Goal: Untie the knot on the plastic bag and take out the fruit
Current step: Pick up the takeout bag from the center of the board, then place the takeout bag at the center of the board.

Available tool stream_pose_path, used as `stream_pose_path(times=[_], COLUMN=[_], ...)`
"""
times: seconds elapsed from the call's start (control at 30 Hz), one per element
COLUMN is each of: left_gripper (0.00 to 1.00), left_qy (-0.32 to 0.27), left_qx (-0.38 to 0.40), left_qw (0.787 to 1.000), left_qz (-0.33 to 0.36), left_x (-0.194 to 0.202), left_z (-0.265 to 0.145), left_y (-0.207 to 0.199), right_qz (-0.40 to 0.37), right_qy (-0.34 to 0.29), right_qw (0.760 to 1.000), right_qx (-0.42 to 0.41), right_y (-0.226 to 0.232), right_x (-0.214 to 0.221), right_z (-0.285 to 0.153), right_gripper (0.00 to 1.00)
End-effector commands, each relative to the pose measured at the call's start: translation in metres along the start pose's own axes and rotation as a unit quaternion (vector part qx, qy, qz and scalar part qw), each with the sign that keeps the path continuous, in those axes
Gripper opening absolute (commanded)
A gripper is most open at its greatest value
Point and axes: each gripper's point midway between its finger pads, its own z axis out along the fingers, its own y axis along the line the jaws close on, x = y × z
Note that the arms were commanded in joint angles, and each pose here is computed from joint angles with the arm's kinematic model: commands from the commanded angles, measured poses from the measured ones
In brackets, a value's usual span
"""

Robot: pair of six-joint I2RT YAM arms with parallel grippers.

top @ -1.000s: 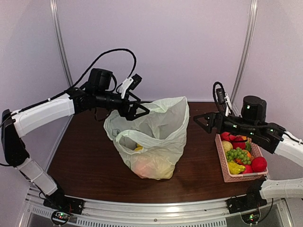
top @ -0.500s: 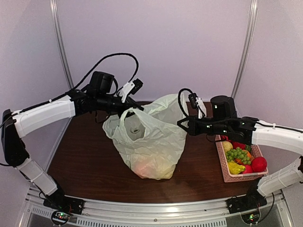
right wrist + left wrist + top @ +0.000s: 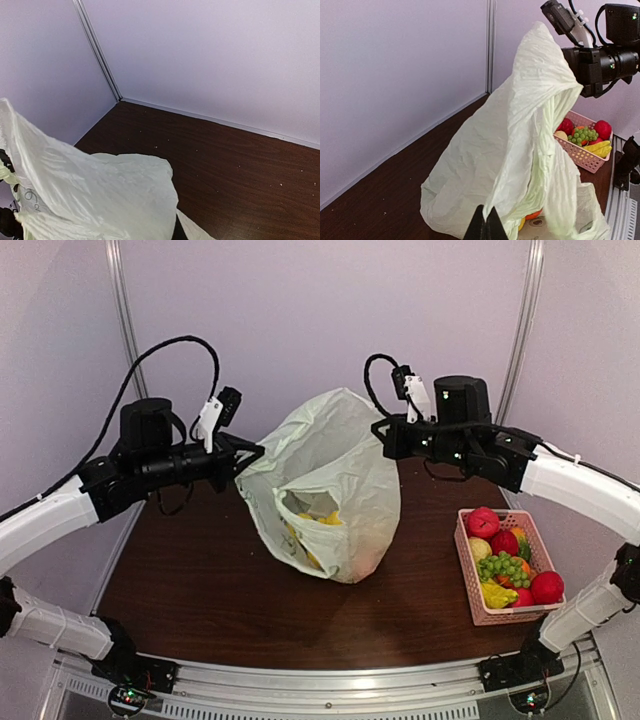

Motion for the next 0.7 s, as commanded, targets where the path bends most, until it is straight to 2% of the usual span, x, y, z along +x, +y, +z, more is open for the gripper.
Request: stream_pose_path(times=[0.0, 0.17, 0.3, 0.47, 0.67], left_gripper=[0.00, 0.00, 0.00, 0.00, 0.00], left_qy=[-0.021, 0.002, 0.012, 0.016, 0.006], left_qx=[-0.002, -0.012, -0.002, -0.006, -0.024], left_qw=[1.000, 1.000, 0.999, 0.999, 0.999], left_qz=[-0.019, -0.029, -0.035, -0.041, -0.039], left_x=[0.005, 0.030, 0.035, 0.039, 0.037], left_z=[-0.008, -0.006, 0.001, 0.002, -0.003], left_y=[-0.002, 0.001, -0.001, 0.001, 0.006], right_qz=[-0.022, -0.013, -0.027, -0.051, -0.108], right_qy=[0.024, 0.042, 0.026, -0.017, 0.001], right_qw=[0.998, 0.998, 0.998, 0.998, 0.992], right_qx=[0.049, 0.054, 0.046, 0.016, -0.059], right_y=[-0.021, -0.027, -0.014, 0.020, 0.089], right_x=[0.016, 0.036, 0.024, -0.006, 0.000], right_z=[0.002, -0.007, -0.028, -0.056, -0.045], right_gripper=[0.00, 0.50, 0.71, 0.76, 0.70])
